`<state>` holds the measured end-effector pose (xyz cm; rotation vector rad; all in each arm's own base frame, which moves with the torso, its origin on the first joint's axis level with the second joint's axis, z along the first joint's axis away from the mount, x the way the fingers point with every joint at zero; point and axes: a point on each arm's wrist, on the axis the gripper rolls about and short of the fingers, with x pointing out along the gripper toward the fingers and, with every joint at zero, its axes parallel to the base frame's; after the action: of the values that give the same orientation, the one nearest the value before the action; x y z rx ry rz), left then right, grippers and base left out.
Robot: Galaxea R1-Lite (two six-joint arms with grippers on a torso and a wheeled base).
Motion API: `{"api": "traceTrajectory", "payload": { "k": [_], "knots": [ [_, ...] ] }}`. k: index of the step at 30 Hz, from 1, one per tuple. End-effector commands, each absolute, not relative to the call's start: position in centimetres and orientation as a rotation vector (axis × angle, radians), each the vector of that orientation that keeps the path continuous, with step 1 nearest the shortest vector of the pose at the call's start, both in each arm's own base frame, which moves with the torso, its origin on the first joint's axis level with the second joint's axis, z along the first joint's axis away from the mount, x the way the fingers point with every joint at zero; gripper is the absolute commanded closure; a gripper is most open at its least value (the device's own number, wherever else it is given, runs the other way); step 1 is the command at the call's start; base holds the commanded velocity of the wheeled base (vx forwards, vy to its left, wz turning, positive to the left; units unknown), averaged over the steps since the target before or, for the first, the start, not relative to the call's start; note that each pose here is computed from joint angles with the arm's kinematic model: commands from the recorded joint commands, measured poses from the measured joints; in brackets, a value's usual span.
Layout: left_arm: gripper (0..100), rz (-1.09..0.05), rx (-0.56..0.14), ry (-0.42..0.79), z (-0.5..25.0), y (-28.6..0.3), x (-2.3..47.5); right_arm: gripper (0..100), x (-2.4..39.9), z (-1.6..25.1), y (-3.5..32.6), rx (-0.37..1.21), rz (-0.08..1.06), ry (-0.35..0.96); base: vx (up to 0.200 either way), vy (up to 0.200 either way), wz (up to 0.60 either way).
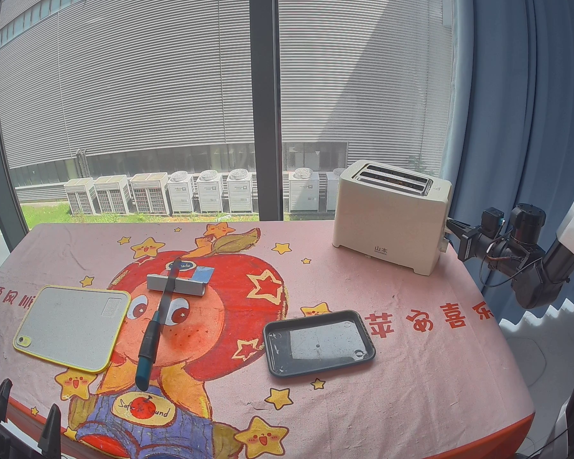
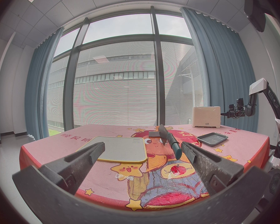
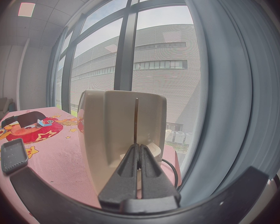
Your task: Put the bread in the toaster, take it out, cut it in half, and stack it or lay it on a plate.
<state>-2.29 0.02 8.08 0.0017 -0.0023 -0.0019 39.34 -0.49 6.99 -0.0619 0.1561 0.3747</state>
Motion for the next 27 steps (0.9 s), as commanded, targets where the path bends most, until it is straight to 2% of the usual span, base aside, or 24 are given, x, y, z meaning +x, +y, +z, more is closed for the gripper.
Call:
{"api": "traceTrajectory", "payload": {
  "k": [1,27],
  "knots": [
    [0,-0.002,0.002,0.000,7.55,0.02,-2.28,100,39.43,7.57,-0.69,-0.066,0.370,0.133,0.000,0.000,0.00],
    [0,-0.002,0.002,0.000,7.55,0.02,-2.28,100,39.38,8.37,-0.75,-0.071,0.368,0.109,0.000,0.000,0.00]
  ]
}}
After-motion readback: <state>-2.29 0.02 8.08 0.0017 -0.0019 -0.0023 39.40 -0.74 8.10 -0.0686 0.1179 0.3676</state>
